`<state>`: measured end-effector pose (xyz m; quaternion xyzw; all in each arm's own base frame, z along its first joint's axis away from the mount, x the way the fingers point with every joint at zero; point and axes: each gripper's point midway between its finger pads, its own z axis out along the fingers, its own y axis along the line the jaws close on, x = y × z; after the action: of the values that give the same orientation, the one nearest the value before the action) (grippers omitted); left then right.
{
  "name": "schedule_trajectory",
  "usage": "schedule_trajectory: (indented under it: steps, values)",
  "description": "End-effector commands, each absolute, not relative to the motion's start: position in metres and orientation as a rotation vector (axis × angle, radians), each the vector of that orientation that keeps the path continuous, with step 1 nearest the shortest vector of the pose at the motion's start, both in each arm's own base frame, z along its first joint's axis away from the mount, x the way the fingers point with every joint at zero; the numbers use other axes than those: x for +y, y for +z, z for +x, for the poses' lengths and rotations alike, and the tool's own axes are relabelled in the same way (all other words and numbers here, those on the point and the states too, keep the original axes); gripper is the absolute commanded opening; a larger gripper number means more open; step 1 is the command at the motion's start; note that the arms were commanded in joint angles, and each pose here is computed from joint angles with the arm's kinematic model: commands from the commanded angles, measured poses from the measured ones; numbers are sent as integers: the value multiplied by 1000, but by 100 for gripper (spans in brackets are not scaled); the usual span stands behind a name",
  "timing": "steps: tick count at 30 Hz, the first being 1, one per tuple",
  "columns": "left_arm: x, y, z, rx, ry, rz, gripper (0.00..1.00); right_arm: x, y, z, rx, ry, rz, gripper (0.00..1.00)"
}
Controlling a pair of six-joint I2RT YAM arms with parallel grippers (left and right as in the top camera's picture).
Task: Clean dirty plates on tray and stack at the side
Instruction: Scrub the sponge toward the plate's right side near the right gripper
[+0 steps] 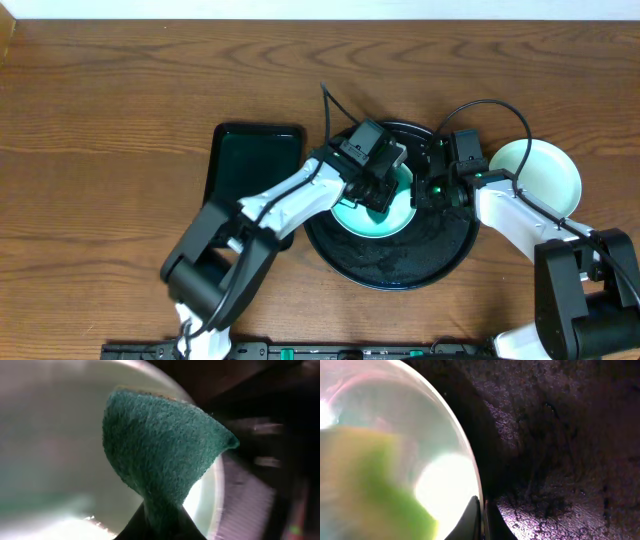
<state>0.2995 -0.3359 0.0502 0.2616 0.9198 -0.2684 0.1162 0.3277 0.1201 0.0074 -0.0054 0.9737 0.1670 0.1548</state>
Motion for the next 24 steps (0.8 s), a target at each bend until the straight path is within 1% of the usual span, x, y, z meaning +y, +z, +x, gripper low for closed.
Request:
schedule_trajectory:
  steps: [1, 6, 11, 16, 24]
  values:
    - [-337, 88, 304, 2610, -791, 737, 8, 126, 5, 324, 2795, 498, -62, 1]
    - [-311, 78, 321, 2663, -564, 573, 8, 126, 5, 324, 2795, 498, -62, 1]
    - [-284, 66, 329, 2725, -366, 372, 8, 126, 5, 324, 2795, 498, -62, 1]
    - [-279, 56, 329, 2758, -335, 307, 8, 126, 5, 324, 2795, 498, -62, 1]
    - [-273, 24, 323, 2854, -290, 193, 8, 126, 5, 324, 2796, 498, -61, 1]
